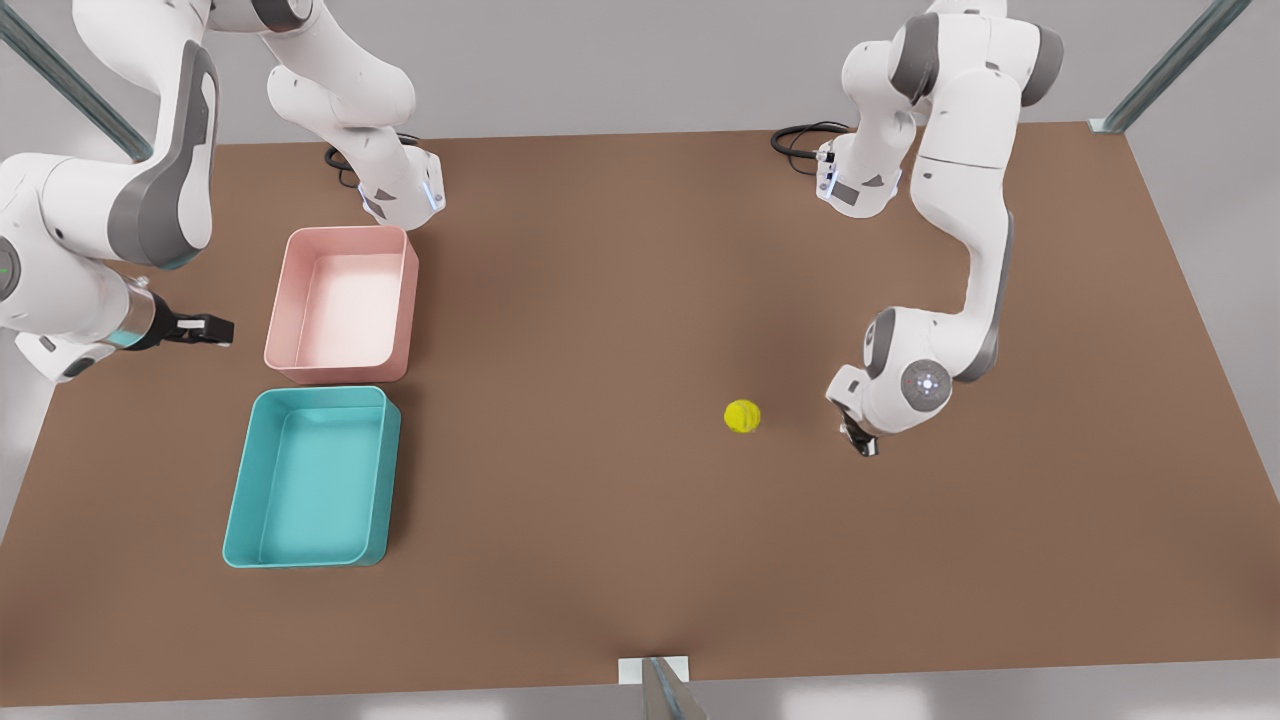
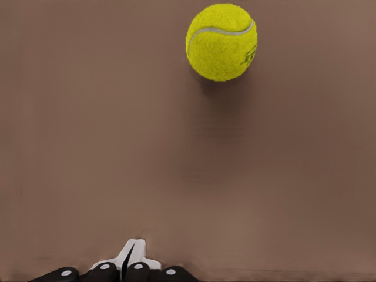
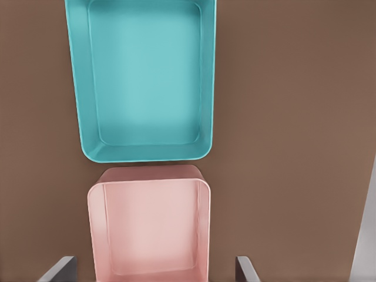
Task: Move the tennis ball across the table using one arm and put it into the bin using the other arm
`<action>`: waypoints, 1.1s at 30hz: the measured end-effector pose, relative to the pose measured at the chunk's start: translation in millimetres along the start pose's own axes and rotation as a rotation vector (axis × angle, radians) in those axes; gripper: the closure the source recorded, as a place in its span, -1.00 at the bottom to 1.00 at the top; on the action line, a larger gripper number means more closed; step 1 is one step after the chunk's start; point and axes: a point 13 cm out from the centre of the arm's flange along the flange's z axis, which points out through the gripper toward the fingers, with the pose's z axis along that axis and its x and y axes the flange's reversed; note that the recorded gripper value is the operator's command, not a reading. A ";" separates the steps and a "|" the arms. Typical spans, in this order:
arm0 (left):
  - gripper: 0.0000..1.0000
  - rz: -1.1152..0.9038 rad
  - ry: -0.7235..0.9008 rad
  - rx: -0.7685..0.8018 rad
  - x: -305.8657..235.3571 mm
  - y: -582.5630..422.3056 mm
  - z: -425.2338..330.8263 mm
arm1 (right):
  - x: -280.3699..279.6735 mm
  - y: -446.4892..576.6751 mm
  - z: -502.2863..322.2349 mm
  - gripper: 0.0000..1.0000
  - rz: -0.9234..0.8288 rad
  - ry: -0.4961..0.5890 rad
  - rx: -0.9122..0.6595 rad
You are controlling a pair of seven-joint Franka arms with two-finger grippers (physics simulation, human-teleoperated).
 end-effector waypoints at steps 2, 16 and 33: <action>0.17 -0.073 -0.010 -0.122 -25.5 40.7 -132.0 | -0.3 0.1 0.2 -1.00 0.000 0.000 0.000; -1.00 -0.890 0.103 0.167 51.1 -57.8 -333.9 | -2.4 1.4 2.7 -1.00 -0.001 0.003 0.001; -1.00 -1.264 0.180 0.201 46.1 -72.1 -323.5 | -96.3 500.3 196.1 -1.00 -0.258 -0.082 -0.058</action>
